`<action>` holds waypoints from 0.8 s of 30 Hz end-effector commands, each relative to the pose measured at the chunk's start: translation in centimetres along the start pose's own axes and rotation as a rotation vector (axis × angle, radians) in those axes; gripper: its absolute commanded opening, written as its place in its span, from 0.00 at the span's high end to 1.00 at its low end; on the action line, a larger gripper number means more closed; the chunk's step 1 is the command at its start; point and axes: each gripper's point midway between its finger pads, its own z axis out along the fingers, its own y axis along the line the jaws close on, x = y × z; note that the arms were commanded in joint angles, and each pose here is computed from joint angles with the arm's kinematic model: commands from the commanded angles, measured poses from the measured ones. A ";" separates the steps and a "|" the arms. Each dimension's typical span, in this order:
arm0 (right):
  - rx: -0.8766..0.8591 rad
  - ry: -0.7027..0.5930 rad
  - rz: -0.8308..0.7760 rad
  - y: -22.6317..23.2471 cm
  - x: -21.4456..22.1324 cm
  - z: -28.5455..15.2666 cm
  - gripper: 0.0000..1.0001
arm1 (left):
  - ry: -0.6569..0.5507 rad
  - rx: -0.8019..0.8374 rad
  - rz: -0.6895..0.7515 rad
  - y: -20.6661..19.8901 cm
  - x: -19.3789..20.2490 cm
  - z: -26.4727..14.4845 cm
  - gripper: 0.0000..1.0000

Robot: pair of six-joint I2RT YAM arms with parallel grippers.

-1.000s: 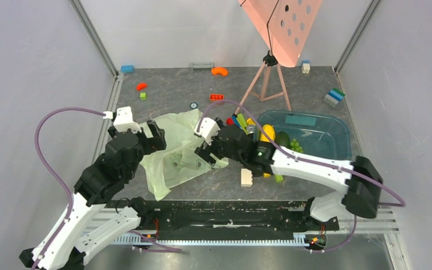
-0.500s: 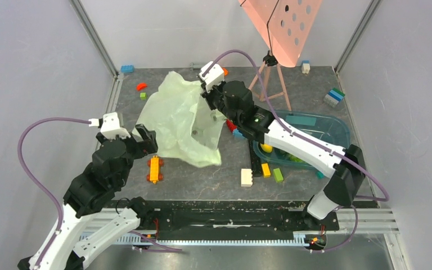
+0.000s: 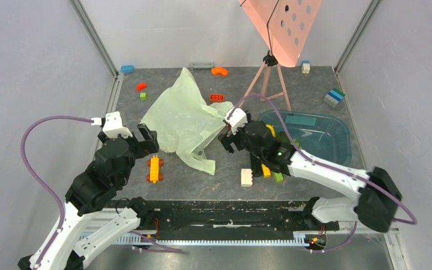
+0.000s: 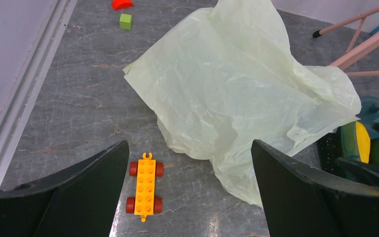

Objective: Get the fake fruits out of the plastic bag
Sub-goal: Adjust the plastic bag at the center of the board, then reset both arms

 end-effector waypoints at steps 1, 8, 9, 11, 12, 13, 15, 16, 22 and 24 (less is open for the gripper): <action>-0.111 -0.229 0.034 0.5 -6.4 -5.0 0.06 | 0.012 0.011 0.008 -0.4 0.6 0.5 0.00; -0.162 -0.247 0.078 0.8 -4.7 -9.0 0.02 | 0.012 0.046 0.015 -0.8 2.0 1.0 0.00; -0.150 -0.244 0.086 0.6 -4.3 -9.4 0.02 | 0.015 0.050 0.014 -0.9 2.2 1.1 0.00; -0.115 -0.241 0.119 -0.1 -3.3 -10.2 0.02 | 0.033 0.051 0.017 -1.1 2.8 1.4 0.00; -0.095 -0.242 0.133 -0.4 -2.9 -10.5 0.02 | 0.042 0.046 0.021 -1.0 3.2 1.6 0.00; -0.082 -0.245 0.151 -0.6 -2.4 -10.8 0.02 | 0.052 0.040 0.026 -1.0 3.6 1.8 0.00; -0.048 -0.221 0.180 -1.2 -0.8 -11.4 0.02 | 0.073 0.027 0.038 -0.9 4.5 2.3 0.00; -0.030 -0.219 0.197 -1.4 -0.1 -11.6 0.02 | 0.078 0.024 0.041 -0.9 4.8 2.4 0.00; 0.006 -0.202 0.207 -1.9 3.2 -12.4 0.02 | 0.069 -0.003 0.053 -0.3 4.6 2.4 0.00; 0.018 -0.196 0.213 -2.1 3.9 -12.6 0.02 | 0.062 -0.001 0.049 -0.2 4.6 2.2 0.00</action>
